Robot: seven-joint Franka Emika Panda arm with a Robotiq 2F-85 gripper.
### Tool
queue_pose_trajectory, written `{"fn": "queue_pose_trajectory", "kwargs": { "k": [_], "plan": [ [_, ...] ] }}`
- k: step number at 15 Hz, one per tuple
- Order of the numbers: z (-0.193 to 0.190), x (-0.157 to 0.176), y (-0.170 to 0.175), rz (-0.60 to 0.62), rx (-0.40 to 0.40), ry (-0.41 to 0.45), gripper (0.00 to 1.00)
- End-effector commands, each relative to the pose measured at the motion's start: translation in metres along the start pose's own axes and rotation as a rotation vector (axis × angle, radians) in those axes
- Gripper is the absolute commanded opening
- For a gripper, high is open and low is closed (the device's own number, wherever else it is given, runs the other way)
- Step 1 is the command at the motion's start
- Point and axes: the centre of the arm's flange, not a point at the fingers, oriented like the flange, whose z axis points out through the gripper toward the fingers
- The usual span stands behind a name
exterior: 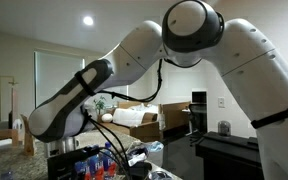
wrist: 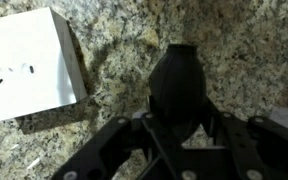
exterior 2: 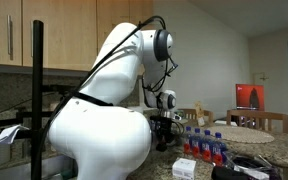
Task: Remove the black object from the plastic
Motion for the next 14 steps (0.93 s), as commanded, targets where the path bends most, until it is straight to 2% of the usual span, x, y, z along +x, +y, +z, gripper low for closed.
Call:
{"fn": "queue_pose_trajectory", "kwargs": {
  "k": [1,4,5,14],
  "plan": [
    [-0.0005,-0.0058,0.0014,-0.004,-0.017,-0.008,0.76],
    [-0.0001,-0.0065,0.0013,-0.003,-0.019,-0.006,0.95],
    [-0.0004,-0.0072,0.0016,-0.003,-0.019,-0.006,0.98],
    [-0.0008,-0.0057,0.0026,-0.001,-0.024,-0.002,1.00]
  ]
}}
